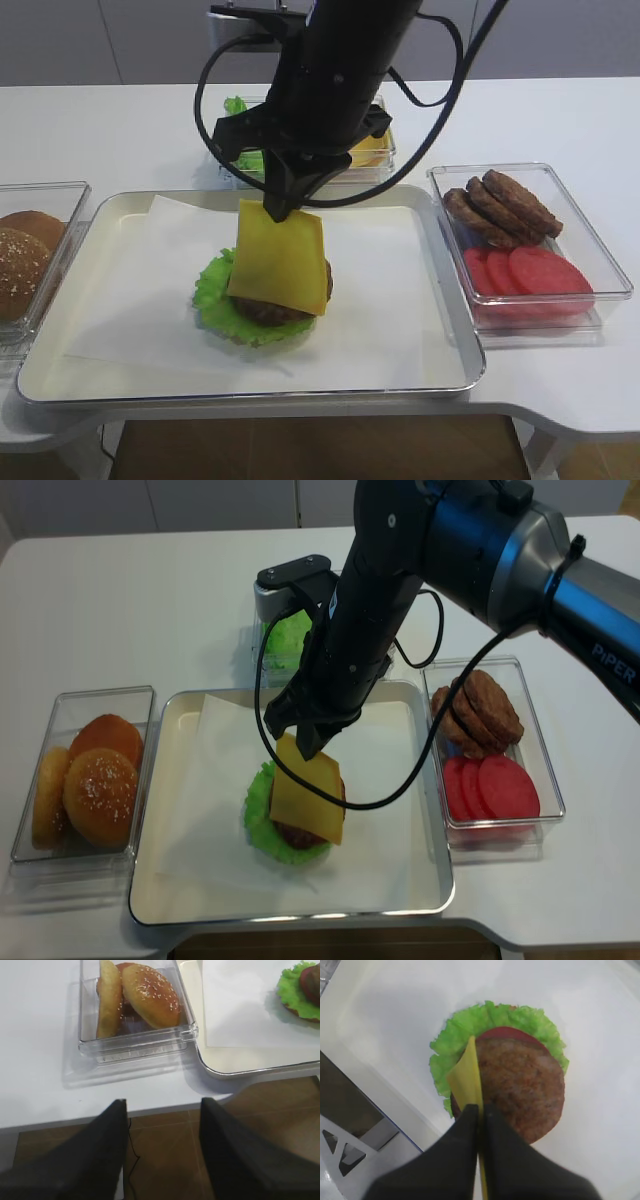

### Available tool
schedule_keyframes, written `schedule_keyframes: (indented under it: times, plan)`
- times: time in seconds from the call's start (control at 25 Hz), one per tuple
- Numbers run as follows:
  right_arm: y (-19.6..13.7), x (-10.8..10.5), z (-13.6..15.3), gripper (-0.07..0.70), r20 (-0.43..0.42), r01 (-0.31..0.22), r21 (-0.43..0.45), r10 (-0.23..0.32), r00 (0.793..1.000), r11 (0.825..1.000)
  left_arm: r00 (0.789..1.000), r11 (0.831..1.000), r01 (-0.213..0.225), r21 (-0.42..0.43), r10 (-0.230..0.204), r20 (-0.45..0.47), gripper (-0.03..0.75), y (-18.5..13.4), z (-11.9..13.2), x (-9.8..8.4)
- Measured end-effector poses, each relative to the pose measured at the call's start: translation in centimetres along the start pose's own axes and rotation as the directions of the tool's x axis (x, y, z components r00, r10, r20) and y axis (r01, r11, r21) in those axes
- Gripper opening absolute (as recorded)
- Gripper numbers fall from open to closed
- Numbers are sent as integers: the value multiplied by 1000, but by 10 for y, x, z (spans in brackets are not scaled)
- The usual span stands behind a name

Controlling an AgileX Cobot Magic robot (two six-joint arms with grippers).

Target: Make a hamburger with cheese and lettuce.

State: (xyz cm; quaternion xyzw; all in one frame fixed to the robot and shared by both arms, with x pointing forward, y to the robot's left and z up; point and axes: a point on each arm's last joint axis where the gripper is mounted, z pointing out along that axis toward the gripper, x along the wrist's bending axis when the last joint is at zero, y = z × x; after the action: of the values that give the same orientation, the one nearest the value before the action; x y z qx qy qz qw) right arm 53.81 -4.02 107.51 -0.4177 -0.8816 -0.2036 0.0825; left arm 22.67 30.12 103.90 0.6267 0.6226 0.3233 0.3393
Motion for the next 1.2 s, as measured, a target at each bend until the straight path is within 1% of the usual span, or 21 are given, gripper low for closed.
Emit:
schedule_keyframes:
  times: [0.36,0.52,0.64,0.8,0.88,0.96,1.04,1.12,1.2]
  plan:
    - [0,0,0,45,0,0,1,0,1000,1000,1000,1000,0,0,0,0,352,0,0,0]
    - [0,0,0,68,0,0,1,0,1000,1000,1000,1000,0,0,0,0,352,0,0,0]
    - [0,0,0,114,0,0,1,0,1000,1000,1000,1000,0,0,0,0,352,0,0,0]
    - [0,0,0,232,2,1,1,-1,1000,1000,1000,1000,0,0,0,0,352,0,0,0]
    - [0,0,-2,265,10,7,5,-7,1000,1000,1000,1000,0,0,0,0,352,0,0,0]
    - [3,0,-8,277,34,24,-7,-24,999,1000,1000,1000,0,0,0,0,352,0,0,0]
    - [7,-2,-16,281,79,27,-29,-24,997,999,1000,1000,0,0,0,0,352,0,0,0]
    - [10,-6,-21,283,141,6,-48,1,990,999,1000,1000,0,0,0,0,352,0,0,0]
    - [10,-11,-25,283,208,-19,-57,31,978,998,1000,1000,0,0,0,0,352,0,0,0]
